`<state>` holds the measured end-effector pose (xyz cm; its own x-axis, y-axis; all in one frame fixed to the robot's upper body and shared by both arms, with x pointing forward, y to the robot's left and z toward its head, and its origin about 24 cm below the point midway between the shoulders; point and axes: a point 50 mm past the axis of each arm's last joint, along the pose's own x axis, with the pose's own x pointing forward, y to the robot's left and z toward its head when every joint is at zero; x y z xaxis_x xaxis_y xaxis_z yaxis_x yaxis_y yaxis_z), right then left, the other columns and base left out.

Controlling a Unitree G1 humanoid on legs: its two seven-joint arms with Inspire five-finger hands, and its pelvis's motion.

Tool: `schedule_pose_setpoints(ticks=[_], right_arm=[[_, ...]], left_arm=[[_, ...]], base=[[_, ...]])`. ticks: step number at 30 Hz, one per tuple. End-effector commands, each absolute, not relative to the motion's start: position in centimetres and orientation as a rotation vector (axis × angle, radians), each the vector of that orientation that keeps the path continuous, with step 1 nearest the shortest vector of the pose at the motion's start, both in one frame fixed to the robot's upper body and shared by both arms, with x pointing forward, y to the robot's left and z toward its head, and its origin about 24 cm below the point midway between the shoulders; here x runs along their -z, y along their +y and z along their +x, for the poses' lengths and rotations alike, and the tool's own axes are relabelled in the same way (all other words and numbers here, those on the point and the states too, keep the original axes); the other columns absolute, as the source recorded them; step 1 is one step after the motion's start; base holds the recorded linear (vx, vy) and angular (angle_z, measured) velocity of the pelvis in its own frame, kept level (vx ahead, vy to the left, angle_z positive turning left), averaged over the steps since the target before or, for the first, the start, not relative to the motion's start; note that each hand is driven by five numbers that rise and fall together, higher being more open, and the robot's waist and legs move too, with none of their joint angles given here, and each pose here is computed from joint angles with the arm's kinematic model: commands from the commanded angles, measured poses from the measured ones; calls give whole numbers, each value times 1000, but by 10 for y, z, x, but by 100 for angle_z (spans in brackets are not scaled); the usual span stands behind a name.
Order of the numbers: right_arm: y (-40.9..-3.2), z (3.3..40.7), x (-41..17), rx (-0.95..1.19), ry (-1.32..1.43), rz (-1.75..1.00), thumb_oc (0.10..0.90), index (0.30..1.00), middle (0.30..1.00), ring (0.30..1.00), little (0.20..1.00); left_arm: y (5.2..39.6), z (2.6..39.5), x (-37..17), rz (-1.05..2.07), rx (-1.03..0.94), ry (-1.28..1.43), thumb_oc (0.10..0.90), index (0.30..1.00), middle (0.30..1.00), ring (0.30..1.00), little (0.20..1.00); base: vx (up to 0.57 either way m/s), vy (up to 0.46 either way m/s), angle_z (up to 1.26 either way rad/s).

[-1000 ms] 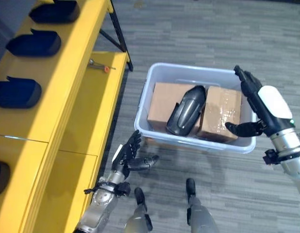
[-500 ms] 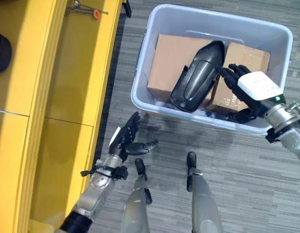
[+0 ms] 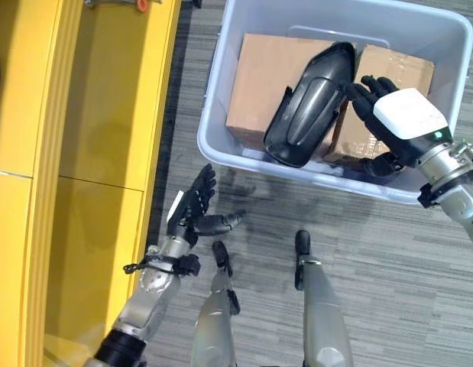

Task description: Move parts from the plastic box to the shelf.

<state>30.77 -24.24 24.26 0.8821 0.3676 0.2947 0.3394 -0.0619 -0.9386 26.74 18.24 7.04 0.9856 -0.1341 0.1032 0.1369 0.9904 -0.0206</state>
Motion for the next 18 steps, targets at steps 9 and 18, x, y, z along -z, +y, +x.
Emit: schedule_pose_setpoints(ticks=[9,18], right_arm=[[-206,308,-310,143,-906,-1698,900,1000,1000,1000,1000],[-200,317,-311,129,-884,-1783,900,1000,1000,1000,1000]], left_arm=[[187,263,-111,-91,86,-345,900,1000,1000,1000,1000],[190,261,-113,-103,55,-360,900,1000,1000,1000,1000]], base=[[0,0,0],[4,1,2]])
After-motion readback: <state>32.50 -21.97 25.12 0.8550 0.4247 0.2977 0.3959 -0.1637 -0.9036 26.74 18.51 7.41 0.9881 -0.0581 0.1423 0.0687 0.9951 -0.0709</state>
